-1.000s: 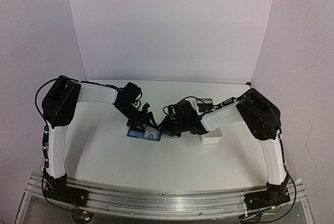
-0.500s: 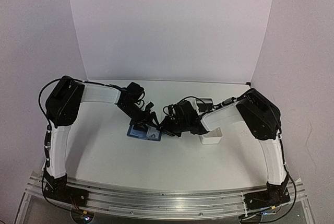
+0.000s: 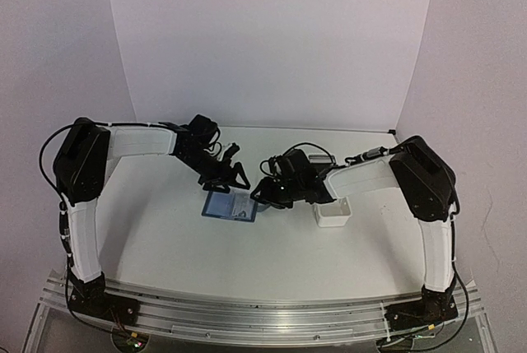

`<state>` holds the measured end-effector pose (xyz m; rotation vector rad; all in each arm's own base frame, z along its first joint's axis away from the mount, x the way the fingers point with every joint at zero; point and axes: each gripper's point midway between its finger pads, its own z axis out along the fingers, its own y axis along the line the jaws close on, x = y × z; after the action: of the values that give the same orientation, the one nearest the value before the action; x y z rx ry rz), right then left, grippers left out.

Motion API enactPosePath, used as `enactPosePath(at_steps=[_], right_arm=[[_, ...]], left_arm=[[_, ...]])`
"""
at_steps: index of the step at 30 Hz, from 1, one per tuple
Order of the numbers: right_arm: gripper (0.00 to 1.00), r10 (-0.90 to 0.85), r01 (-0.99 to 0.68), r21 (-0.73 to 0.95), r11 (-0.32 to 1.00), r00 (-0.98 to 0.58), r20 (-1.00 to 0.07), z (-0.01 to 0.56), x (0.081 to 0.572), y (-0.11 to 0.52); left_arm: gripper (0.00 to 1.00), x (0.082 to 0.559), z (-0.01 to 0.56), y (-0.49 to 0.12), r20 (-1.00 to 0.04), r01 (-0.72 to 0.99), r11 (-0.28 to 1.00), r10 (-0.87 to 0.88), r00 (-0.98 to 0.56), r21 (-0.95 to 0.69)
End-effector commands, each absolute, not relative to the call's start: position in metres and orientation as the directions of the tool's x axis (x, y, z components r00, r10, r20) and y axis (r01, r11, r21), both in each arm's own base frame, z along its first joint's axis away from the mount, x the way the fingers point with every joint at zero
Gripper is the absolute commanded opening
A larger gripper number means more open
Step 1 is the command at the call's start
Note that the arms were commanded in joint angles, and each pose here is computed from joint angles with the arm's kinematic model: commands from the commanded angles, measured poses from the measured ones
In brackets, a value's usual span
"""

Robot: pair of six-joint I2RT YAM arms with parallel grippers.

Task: Put the credit cards into the card holder
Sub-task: Insert the credit card into the card holder.

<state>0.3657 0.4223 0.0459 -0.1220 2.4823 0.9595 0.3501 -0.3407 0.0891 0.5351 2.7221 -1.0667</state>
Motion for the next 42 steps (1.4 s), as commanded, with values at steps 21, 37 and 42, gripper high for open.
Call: enactPosePath(at_steps=[21, 37, 42], right_arm=[[0.48, 0.155, -0.044, 0.700, 0.713, -0.964, -0.218, 0.026, 0.363, 0.445], [0.44, 0.142, -0.120, 0.615, 0.779, -0.922, -0.360, 0.066, 0.376, 0.440], [0.44, 0.145, -0.118, 0.592, 0.797, -0.915, -0.378, 0.069, 0.377, 0.434]], left_arm=[[0.52, 0.343, 0.007, -0.253, -0.162, 0.123, 0.811, 0.036, -0.986, -0.572], [0.04, 0.329, -0.015, -0.249, -0.107, 0.073, 0.820, 0.014, -0.994, -0.567], [0.00, 0.331, -0.013, -0.250, -0.121, 0.088, 0.819, 0.024, -0.992, -0.567]])
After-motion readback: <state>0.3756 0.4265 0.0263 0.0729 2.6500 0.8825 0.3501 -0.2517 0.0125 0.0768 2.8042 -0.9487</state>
